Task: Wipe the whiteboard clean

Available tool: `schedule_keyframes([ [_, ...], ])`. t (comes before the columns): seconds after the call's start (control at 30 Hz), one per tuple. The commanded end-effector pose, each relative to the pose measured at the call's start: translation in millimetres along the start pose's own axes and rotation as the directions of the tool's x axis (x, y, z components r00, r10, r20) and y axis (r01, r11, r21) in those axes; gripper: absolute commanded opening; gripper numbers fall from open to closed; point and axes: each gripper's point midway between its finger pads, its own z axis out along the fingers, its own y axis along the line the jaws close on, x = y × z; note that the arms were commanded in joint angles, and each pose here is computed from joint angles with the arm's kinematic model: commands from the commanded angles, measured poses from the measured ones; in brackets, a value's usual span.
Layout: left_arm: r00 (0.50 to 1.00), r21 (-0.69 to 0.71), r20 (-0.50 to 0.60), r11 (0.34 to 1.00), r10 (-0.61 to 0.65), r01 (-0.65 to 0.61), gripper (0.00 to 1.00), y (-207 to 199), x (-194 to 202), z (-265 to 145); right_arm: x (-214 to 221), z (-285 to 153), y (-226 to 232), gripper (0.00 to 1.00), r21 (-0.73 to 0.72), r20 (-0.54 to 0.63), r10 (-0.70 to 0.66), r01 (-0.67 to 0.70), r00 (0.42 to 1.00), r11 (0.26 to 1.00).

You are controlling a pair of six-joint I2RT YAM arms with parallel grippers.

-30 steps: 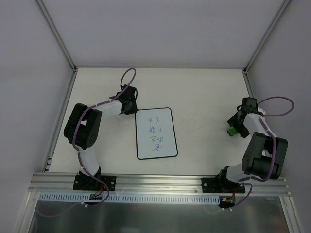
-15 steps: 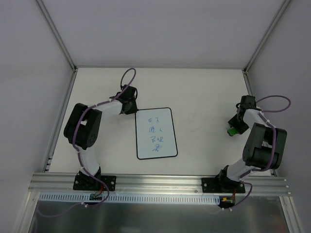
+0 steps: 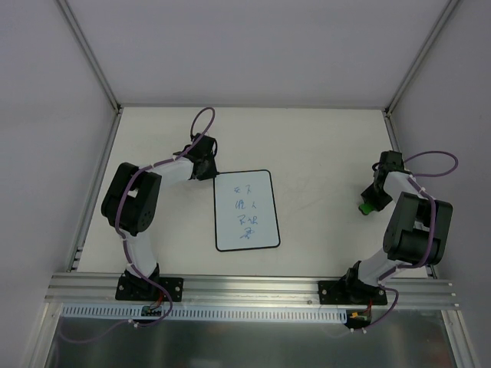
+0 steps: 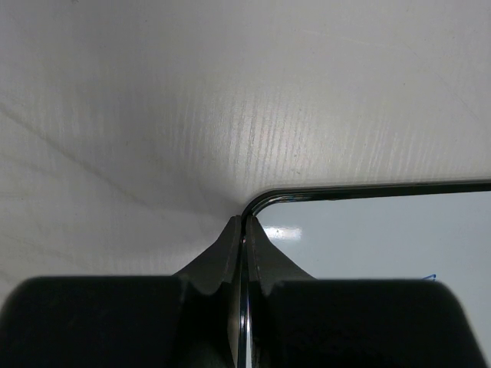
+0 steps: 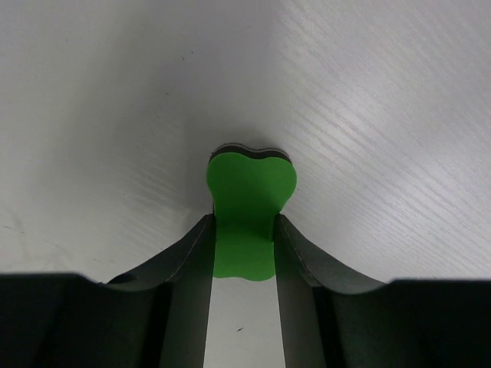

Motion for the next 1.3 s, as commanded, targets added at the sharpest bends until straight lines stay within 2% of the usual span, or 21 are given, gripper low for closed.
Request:
schedule_keyframes([
  [0.0, 0.991, -0.100, -0.123, 0.993, 0.049, -0.061, 0.00, 26.8, 40.3, 12.1, -18.8, -4.0, 5.6, 0.35, -0.014, 0.041, 0.023, -0.023, 0.999, 1.000],
  [0.13, 0.991, -0.100, -0.123, 0.993, 0.050, -0.063, 0.00, 26.7, 40.1, 12.4, -16.1, -10.0, 13.5, 0.19, -0.062, 0.030, 0.006, -0.004, 1.000, 0.998],
  [0.2, 0.991, -0.100, -0.123, 0.993, 0.049, -0.061, 0.00, 26.7, 40.1, 12.4, -16.4, -20.9, 23.1, 0.16, -0.112, 0.044, -0.012, 0.017, 0.999, 0.994],
  [0.3, 0.991, -0.099, -0.127, 0.993, 0.049, -0.061, 0.00, 26.5, 40.9, 12.5, -8.8, -45.5, 52.3, 0.14, -0.206, 0.083, -0.106, 0.121, 0.991, 0.971],
  [0.4, 0.990, -0.099, -0.131, 0.993, 0.049, -0.062, 0.00, 26.9, 41.4, 13.1, 10.9, -72.6, 94.4, 0.14, -0.294, 0.133, -0.234, 0.264, 0.963, 0.919],
  [0.53, 0.990, -0.095, -0.135, 0.994, 0.050, -0.063, 0.00, 25.4, 41.9, 13.8, 58.5, -105.3, 156.9, 0.10, -0.360, 0.200, -0.421, 0.466, 0.885, 0.808],
  [0.63, 0.989, -0.091, -0.139, 0.994, 0.050, -0.063, 0.00, 24.8, 42.5, 14.0, 86.4, -123.3, 194.9, 0.08, -0.392, 0.216, -0.497, 0.541, 0.841, 0.744],
  [0.7, 0.989, -0.088, -0.139, 0.994, 0.051, -0.064, 0.00, 23.9, 42.2, 14.7, 106.4, -115.6, 208.4, 0.06, -0.359, 0.196, -0.567, 0.597, 0.800, 0.718],
  [0.73, 0.989, -0.088, -0.141, 0.994, 0.051, -0.064, 0.00, 24.3, 42.0, 14.5, 113.9, -128.5, 225.6, 0.06, -0.362, 0.235, -0.589, 0.632, 0.774, 0.686],
  [0.9, 0.987, -0.075, -0.153, 0.995, 0.054, -0.066, 0.00, 22.2, 44.4, 15.4, 162.5, -121.1, 261.8, 0.05, -0.389, 0.206, -0.672, 0.690, 0.711, 0.611],
  [1.03, 0.984, -0.067, -0.168, 0.996, 0.052, -0.064, 0.00, 21.1, 48.6, 15.0, 196.6, -126.6, 285.2, 0.05, -0.405, 0.225, -0.724, 0.739, 0.652, 0.539],
  [1.27, 0.975, -0.023, -0.223, 1.000, -0.002, -0.004, 0.00, 11.7, 62.3, 16.0, 239.4, -120.7, 302.5, 0.05, -0.389, 0.206, -0.781, 0.782, 0.590, 0.488],
])
